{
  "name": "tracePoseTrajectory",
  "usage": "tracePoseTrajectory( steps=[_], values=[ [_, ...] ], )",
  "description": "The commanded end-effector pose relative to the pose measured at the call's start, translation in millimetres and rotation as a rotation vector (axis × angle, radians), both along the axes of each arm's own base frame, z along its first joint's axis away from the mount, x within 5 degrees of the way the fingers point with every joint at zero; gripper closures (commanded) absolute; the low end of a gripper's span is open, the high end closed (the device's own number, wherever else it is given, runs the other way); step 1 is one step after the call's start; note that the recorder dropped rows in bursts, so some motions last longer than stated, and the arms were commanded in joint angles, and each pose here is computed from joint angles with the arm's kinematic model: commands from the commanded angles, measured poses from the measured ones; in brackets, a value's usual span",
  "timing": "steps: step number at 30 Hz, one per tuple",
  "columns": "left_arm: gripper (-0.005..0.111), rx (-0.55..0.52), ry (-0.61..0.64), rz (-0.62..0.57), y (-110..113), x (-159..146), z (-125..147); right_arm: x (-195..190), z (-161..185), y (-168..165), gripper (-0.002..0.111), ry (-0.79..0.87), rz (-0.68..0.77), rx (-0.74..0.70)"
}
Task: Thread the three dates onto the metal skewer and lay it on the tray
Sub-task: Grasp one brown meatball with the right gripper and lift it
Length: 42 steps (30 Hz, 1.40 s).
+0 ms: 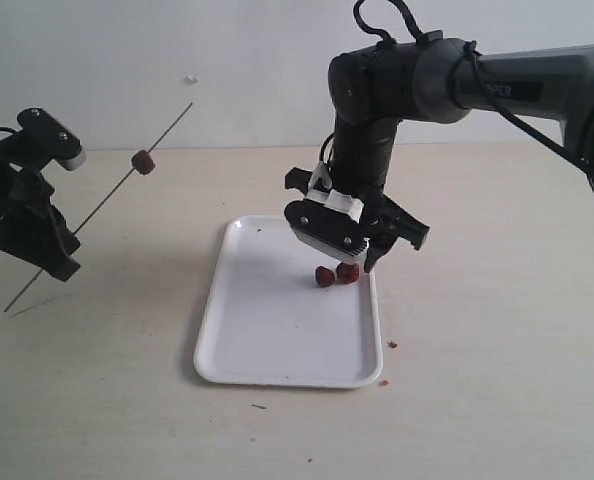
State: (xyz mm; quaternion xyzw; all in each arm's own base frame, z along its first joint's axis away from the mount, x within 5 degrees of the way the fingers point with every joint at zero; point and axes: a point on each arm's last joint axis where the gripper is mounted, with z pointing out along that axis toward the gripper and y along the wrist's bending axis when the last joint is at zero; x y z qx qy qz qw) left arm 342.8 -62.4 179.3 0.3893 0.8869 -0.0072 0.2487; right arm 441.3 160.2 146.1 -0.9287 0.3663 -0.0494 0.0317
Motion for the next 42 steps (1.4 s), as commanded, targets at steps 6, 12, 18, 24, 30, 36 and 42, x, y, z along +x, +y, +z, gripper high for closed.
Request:
tracePoseTrajectory(
  steps=[6, 12, 18, 24, 30, 36, 42],
  values=[
    [0.107, -0.011, -0.035, 0.021, 1, 2, 6, 2, 1, -5, 0.047, -0.007, 0.060, 0.003],
    [0.107, -0.008, -0.039, 0.020, 1, 3, 6, 1, -6, -7, 0.047, 0.014, 0.059, -0.008],
    [0.107, -0.007, -0.039, 0.019, 1, 3, 6, 1, -14, -6, 0.053, 0.030, 0.053, 0.001],
    [0.107, -0.007, -0.043, 0.020, 2, 3, 6, 1, -19, -6, 0.057, 0.039, 0.053, -0.001],
    [0.107, -0.007, -0.043, 0.020, 2, 3, 6, 1, -20, -6, 0.067, 0.043, 0.053, -0.003],
    [0.107, -0.007, -0.043, 0.020, 2, 3, 6, -1, -20, -6, 0.081, 0.070, 0.032, 0.000],
    [0.107, -0.007, -0.043, 0.020, 2, 3, 6, -3, -20, -3, 0.081, 0.094, -0.103, 0.046]
  ],
)
